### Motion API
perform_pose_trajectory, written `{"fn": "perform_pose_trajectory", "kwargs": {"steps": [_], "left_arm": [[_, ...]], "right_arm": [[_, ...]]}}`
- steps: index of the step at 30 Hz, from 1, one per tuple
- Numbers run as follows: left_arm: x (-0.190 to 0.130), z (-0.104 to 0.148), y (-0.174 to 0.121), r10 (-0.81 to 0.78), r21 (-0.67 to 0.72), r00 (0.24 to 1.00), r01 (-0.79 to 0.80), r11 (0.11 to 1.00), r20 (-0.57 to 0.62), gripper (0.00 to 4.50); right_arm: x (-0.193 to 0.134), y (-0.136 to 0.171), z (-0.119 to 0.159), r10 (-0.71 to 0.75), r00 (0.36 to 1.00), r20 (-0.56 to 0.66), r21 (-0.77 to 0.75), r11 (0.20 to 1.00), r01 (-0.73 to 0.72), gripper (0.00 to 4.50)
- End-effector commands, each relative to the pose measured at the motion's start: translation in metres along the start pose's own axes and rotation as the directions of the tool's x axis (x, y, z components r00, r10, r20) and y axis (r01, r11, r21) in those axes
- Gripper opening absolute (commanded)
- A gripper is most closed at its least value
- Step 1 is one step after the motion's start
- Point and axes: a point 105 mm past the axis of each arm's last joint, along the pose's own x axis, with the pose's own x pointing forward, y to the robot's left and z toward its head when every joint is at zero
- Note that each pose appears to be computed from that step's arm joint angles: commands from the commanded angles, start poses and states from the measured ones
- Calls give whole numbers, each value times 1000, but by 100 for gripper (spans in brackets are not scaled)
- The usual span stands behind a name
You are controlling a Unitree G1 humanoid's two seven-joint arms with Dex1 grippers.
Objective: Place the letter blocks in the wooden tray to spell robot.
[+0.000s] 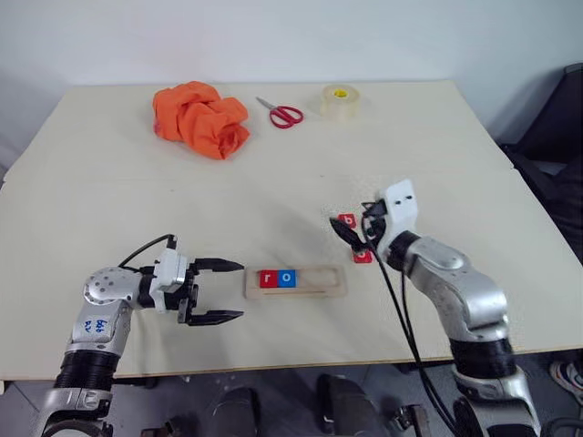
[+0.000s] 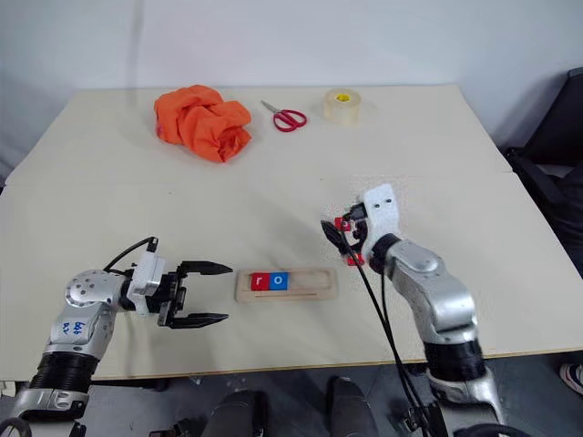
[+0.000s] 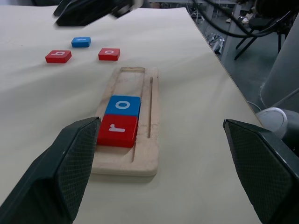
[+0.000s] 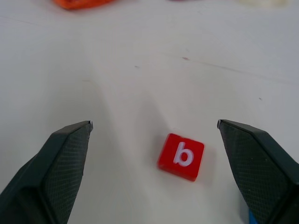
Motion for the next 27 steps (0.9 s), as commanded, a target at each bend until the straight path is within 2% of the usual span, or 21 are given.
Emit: {"fn": "perform_pose_trajectory", "kwargs": {"steps": [1,9,18,27], "left_arm": [[-2,10,-1,21,31,1000,-21,999,20,447],[0,9,-4,38,24,999,-38,999,24,447],[2,9,-5,41,27,999,-42,999,26,447],[1,9,-7,38,23,999,-38,999,30,450]], "right_arm": [[8,-3,2,-59,998,13,-16,998,59,450],[20,-3,-14,-124,991,-44,-8,992,124,450],[27,7,-22,-133,989,-61,16,991,134,450],[28,7,-20,-171,984,-45,38,984,173,150]]}}
